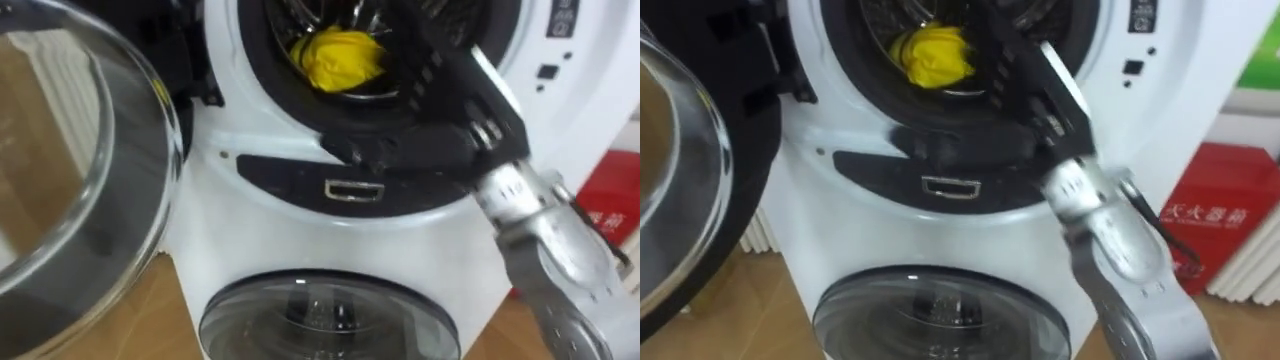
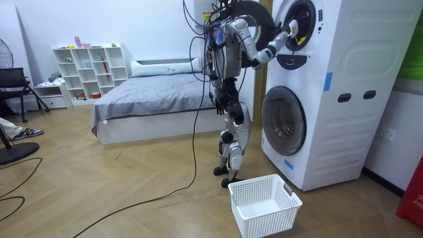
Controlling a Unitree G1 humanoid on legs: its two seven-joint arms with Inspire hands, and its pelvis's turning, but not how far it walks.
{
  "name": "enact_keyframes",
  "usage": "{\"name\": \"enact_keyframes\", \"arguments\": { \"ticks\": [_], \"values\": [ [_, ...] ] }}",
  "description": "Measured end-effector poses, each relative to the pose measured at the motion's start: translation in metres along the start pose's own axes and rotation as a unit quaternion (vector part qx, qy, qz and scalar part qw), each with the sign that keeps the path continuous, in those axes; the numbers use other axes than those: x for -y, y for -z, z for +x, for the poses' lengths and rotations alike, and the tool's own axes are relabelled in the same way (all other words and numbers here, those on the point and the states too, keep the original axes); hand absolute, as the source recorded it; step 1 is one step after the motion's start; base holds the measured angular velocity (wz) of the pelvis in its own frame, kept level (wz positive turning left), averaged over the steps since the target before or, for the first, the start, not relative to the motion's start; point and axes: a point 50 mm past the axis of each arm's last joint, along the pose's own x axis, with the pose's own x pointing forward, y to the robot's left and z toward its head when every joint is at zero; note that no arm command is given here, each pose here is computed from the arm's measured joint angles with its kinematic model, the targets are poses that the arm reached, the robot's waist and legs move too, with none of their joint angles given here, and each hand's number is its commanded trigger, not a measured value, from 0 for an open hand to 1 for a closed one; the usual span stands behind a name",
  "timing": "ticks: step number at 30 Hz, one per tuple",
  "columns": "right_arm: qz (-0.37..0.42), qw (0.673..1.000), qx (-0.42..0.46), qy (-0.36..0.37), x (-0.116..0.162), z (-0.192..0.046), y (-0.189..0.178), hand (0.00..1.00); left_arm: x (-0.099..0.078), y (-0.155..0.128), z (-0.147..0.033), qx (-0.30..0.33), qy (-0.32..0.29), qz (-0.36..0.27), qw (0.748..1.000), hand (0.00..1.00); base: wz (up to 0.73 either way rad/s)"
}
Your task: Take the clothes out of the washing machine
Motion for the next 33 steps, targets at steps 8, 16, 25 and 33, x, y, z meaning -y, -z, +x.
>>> {"name": "enact_keyframes", "arguments": {
  "ticks": [8, 16, 25, 33],
  "values": [
    [0.042, 0.993, 0.032, -0.104, -0.029, 0.002, -0.015, 0.0, -0.002, 0.011, -0.002, -0.014, -0.003, 0.0, 1.0, 0.0, 0.09],
    [0.056, 0.989, 0.039, -0.129, -0.033, 0.004, -0.018, 0.0, -0.005, -0.007, 0.0, 0.015, -0.009, -0.007, 1.0, 0.0, 0.0],
    [0.035, 0.99, 0.062, -0.124, -0.03, 0.003, -0.031, 0.0, -0.004, -0.002, 0.0, 0.008, -0.008, -0.018, 1.0, 0.0, 0.04],
    [-0.028, 0.996, 0.08, -0.03, 0.011, -0.003, -0.05, 0.0, -0.004, 0.013, -0.003, -0.013, -0.01, -0.039, 0.999, 0.0, 0.04]
  ]
}}
